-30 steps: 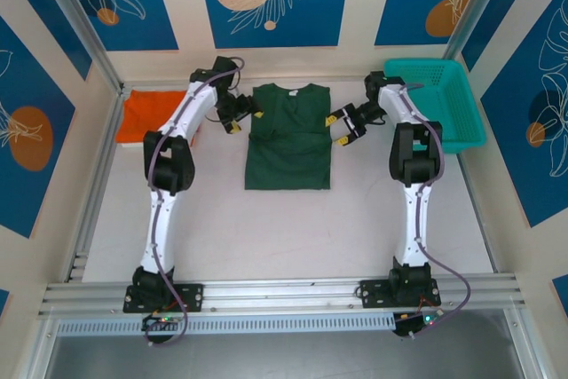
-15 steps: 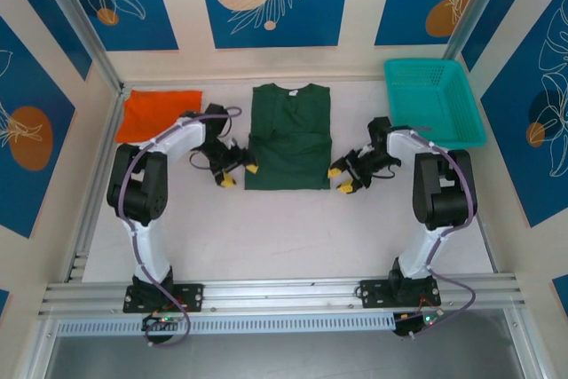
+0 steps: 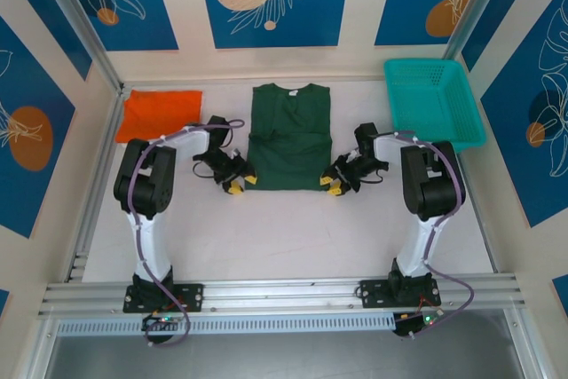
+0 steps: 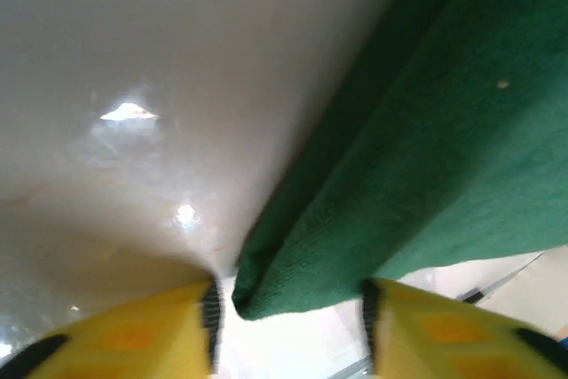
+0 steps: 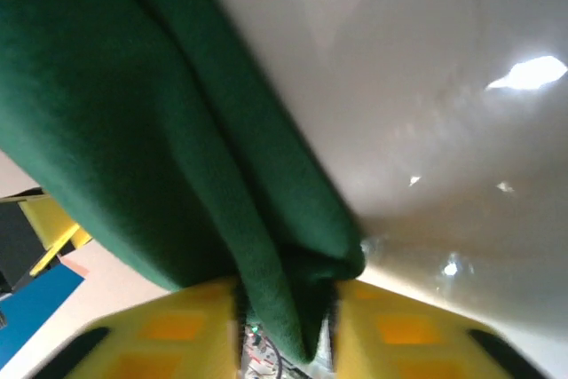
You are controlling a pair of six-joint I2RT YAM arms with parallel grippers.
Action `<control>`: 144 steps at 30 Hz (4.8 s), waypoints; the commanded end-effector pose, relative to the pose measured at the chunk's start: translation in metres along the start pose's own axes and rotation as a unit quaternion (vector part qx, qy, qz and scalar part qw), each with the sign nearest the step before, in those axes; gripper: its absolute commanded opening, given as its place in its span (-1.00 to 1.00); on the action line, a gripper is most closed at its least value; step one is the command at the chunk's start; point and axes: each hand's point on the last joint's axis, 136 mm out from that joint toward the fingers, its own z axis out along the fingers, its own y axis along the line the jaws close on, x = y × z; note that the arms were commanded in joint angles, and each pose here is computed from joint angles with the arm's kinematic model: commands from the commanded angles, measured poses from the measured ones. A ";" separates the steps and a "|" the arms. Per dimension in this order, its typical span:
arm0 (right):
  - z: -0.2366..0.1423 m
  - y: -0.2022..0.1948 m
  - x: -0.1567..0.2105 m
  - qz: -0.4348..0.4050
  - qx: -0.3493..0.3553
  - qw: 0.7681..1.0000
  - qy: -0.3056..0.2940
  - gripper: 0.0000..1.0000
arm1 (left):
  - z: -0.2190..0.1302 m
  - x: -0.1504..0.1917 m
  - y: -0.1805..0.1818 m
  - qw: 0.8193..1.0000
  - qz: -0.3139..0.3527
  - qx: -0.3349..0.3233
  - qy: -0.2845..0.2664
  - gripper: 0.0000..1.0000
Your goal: Fold and stack the t-shirts
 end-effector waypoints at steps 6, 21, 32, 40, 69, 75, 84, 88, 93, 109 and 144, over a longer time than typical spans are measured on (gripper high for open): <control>-0.001 -0.020 -0.010 0.025 0.042 0.999 -0.007 -0.74 | 0.013 -0.031 0.013 0.998 0.010 -0.057 -0.029 -1.00; -0.013 -0.043 0.007 0.032 0.085 0.996 0.000 -0.88 | -0.009 -0.023 0.042 0.988 0.032 -0.143 -0.054 -1.00; -0.020 -0.060 0.056 0.043 0.100 0.994 0.014 -0.23 | -0.027 0.029 0.050 0.991 0.032 -0.125 -0.036 -0.85; -0.058 0.013 0.028 -0.006 0.022 0.999 -0.048 -0.24 | -0.087 -0.002 -0.023 0.986 0.067 -0.071 -0.135 -0.27; -0.018 0.061 -0.097 0.118 0.001 0.993 -0.020 -0.50 | -0.047 -0.144 -0.117 0.980 0.060 0.043 -0.182 0.28; -0.034 0.075 -0.094 0.086 -0.009 0.996 -0.036 -0.50 | -0.083 -0.150 -0.131 0.971 0.082 0.034 -0.220 0.27; -0.043 0.110 -0.057 -0.043 -0.026 0.995 -0.086 -0.49 | -0.101 -0.097 -0.111 0.951 0.180 -0.072 -0.239 0.04; -0.016 0.115 -0.050 -0.062 -0.008 0.997 -0.053 -0.51 | -0.063 -0.082 -0.120 0.959 0.220 -0.052 -0.172 -0.16; 0.006 0.103 -0.065 -0.033 0.028 0.998 -0.036 -0.52 | -0.029 -0.098 -0.106 0.964 0.207 -0.076 -0.149 -0.20; -0.009 0.081 -0.102 0.054 0.040 0.997 -0.036 -0.11 | -0.032 -0.146 -0.061 0.974 0.116 -0.097 -0.169 0.08; 0.022 -0.003 0.062 -0.095 0.082 0.991 0.042 0.13 | -0.019 0.016 0.043 0.998 -0.014 -0.032 -0.054 0.06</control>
